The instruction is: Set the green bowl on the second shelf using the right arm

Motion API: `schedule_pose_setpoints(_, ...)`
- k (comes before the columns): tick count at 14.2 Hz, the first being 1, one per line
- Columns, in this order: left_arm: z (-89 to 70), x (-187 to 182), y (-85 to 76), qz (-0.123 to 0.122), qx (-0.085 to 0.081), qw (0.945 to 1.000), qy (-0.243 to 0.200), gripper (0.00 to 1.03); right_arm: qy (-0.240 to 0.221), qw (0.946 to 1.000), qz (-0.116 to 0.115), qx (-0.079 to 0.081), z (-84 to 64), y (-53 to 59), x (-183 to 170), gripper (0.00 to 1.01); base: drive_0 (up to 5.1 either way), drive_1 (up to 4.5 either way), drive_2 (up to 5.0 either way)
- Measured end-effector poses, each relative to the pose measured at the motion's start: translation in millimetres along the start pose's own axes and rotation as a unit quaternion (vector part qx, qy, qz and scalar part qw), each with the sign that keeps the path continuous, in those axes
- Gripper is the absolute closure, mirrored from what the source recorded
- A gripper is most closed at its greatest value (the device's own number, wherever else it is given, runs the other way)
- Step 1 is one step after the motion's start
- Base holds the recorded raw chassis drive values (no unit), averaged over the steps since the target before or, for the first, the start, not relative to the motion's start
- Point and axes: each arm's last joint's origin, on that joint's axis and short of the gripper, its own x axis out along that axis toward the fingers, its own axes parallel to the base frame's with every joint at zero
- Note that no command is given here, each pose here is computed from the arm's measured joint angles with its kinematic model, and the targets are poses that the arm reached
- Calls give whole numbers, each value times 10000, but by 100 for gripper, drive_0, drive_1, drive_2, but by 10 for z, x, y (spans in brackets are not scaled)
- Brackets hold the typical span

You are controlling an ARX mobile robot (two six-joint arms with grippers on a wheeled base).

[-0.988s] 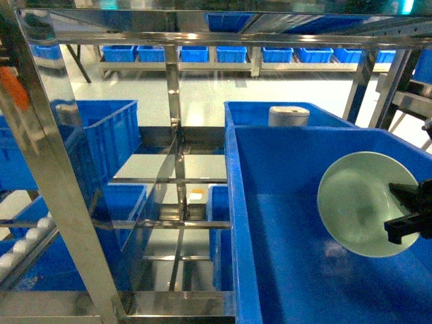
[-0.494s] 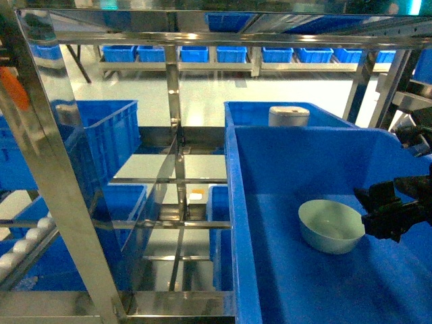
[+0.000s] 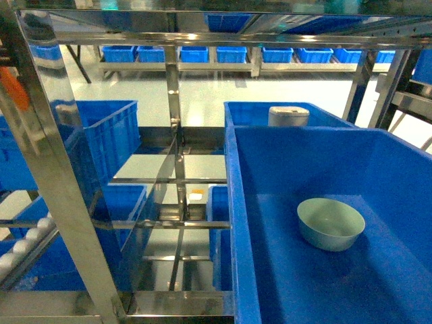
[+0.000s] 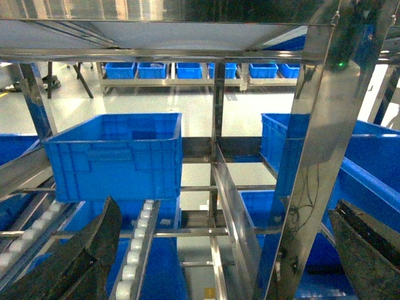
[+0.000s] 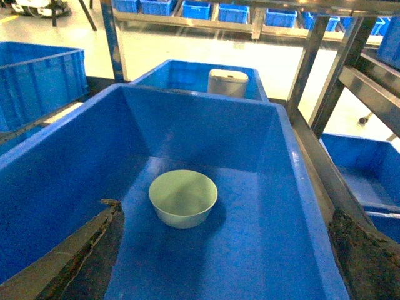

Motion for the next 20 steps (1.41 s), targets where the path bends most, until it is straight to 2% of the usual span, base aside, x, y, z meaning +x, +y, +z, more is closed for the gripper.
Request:
schedule_pose_setpoints(1, 0, 0, 0, 0, 0, 10000, 0, 5, -129, 9999, 36, 69, 89, 0, -187, 3, 0, 0, 0)
schedule_pose_setpoints(2, 0, 0, 0, 0, 0, 10000, 0, 5, -198, 9997, 153, 40, 121, 55, -344, 3, 0, 0, 0)
schedule_pose_setpoints(6, 0, 0, 0, 0, 0, 10000, 0, 5, -198, 9992, 338, 55, 109, 120, -511, 3, 0, 0, 0)
schedule_pose_setpoints(8, 0, 0, 0, 0, 0, 10000, 0, 5, -219, 9991, 359, 48, 107, 146, -574, 3, 0, 0, 0)
schedule_pose_setpoints(11, 0, 0, 0, 0, 0, 10000, 0, 5, -225, 9987, 464, 12, 29, 275, -760, 3, 0, 0, 0)
schedule_pose_setpoints(13, 0, 0, 0, 0, 0, 10000, 0, 5, -221, 9982, 554, -4, 26, 309, -776, 3, 0, 0, 0)
schedule_pose_setpoints(14, 0, 0, 0, 0, 0, 10000, 0, 5, -357, 9976, 576, -104, 42, 365, -821, 3, 0, 0, 0)
schedule_pose_setpoints(15, 0, 0, 0, 0, 0, 10000, 0, 5, -536, 9974, 444, -189, 67, 393, -865, 3, 0, 0, 0)
schedule_pose_setpoints(17, 0, 0, 0, 0, 0, 10000, 0, 5, -524, 9978, 349, -181, 71, 387, -866, 3, 0, 0, 0)
schedule_pose_setpoints(18, 0, 0, 0, -2, 0, 10000, 0, 5, -948, 9953, -137, -109, 86, 408, -864, 14, 0, 0, 0)
schedule_pose_setpoints(19, -1, 0, 0, 8, 0, 10000, 4, 5, -1089, 9929, -473, 41, 66, 416, -874, 27, 0, 0, 0)
schedule_pose_setpoints(20, 1, 0, 0, 8, 0, 10000, -6, 5, -1037, 9914, -788, 150, 33, 396, -864, 39, 0, 0, 0)
